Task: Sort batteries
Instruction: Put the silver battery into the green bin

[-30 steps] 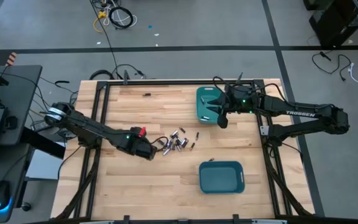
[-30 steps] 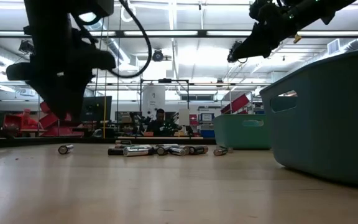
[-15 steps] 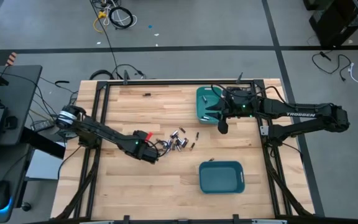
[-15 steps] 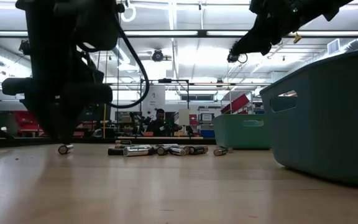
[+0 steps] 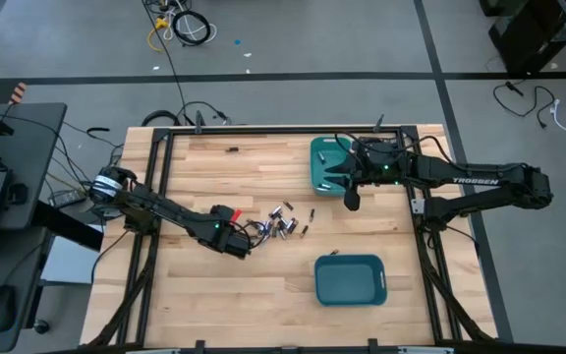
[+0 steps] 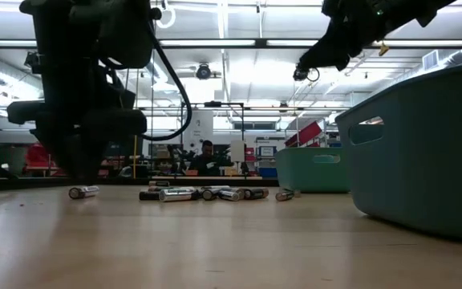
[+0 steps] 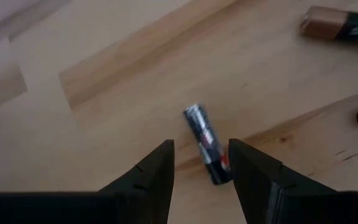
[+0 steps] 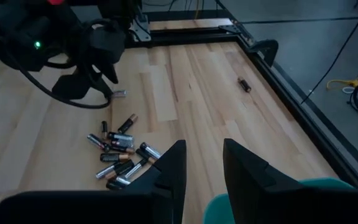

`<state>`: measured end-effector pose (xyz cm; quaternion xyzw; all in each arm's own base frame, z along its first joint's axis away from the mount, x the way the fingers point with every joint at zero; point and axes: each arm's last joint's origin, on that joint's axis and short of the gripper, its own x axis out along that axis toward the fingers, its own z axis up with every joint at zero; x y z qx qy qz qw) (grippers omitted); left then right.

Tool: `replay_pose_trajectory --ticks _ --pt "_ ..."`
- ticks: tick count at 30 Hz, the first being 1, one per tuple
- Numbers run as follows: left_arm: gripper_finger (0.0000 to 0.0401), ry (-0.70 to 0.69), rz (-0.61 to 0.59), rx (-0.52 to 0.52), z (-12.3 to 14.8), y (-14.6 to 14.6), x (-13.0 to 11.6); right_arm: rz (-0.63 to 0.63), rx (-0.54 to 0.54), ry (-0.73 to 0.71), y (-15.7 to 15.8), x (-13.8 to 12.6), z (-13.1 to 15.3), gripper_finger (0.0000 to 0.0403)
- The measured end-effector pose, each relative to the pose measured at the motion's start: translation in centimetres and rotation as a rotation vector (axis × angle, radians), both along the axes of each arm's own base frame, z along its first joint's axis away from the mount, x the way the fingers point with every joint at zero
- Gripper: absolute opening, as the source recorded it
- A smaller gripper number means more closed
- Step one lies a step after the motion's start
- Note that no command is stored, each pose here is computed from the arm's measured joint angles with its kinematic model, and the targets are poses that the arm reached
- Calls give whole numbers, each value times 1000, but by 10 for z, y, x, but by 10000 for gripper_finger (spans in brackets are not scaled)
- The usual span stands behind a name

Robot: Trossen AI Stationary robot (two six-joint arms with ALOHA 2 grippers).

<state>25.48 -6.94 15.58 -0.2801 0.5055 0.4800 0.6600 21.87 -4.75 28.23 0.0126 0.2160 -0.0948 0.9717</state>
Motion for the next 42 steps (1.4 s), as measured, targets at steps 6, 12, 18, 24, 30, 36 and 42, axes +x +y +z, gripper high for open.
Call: replay_pose_trajectory --ticks 6,12,18,24,30,36,42 --pt "154 7 -51 18 0 0 1 0 -2 -14 0 0 1 91" --pt "154 -32 -82 5 -10 0 0 -7 11 -16 0 0 1 91" --pt "154 -72 -83 3 -24 2 -6 -20 39 -25 0 1 2 91" --pt "154 -72 -106 31 -28 2 -9 -28 56 -32 0 1 2 91" --pt "153 -78 -119 43 -29 1 -9 -32 63 -33 0 1 2 91" --pt "140 -80 -130 50 -29 -2 -10 -32 63 -33 0 1 2 91" --pt "113 -83 -148 57 -32 -5 -13 -32 63 -33 0 1 2 91"
